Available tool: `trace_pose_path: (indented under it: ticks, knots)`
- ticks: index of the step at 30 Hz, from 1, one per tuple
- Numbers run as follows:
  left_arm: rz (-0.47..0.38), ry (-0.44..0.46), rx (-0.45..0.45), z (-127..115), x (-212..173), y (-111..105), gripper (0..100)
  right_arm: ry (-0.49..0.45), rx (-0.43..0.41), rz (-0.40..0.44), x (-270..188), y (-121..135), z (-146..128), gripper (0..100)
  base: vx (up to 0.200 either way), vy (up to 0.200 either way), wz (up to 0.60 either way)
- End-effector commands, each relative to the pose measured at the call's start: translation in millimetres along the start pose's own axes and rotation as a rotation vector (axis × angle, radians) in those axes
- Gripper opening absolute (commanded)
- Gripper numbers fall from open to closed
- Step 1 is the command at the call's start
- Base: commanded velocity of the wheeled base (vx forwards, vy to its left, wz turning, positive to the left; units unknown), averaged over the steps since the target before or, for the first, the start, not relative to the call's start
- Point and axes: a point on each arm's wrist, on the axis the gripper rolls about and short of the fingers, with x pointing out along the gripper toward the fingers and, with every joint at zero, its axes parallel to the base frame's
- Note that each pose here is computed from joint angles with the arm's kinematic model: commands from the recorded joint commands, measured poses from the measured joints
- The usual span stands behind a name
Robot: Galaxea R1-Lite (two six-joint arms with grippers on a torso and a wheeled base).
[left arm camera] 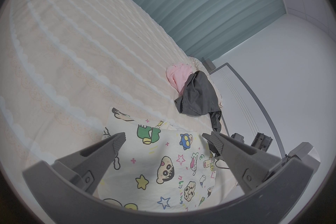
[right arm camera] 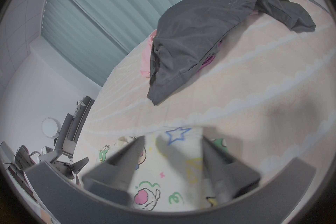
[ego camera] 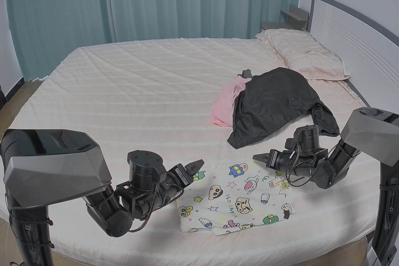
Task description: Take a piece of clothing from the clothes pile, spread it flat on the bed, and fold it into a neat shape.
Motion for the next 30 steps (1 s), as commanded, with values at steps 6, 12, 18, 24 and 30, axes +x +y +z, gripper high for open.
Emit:
trace_pose_path:
  ticks: [6, 12, 18, 24, 30]
  knots:
    - [0.002, 0.003, 0.002, -1.2, 0.9, 0.9, 100, -0.055, 0.016, -0.06, 4.6, -13.2, 9.3, 0, 0.0, 0.0, 0.0]
    - [0.006, 0.004, 0.002, -2.1, 2.0, 2.0, 100, -0.087, 0.026, -0.072, 3.1, -19.5, 17.9, 0, 0.0, 0.0, 0.0]
    - [0.005, 0.003, 0.002, -2.0, 2.0, 1.9, 100, -0.108, 0.029, -0.087, 8.7, -22.8, 21.4, 0, 0.0, 0.0, 0.0]
    - [0.006, 0.004, 0.002, -2.3, 2.3, 2.3, 100, -0.116, 0.028, -0.11, 10.6, -23.6, 20.9, 0, 0.0, 0.0, 0.0]
    - [0.005, 0.002, 0.003, -1.6, 2.1, 2.2, 100, -0.132, 0.031, -0.113, 7.6, -24.2, 24.9, 100, 0.0, 0.0, 0.0]
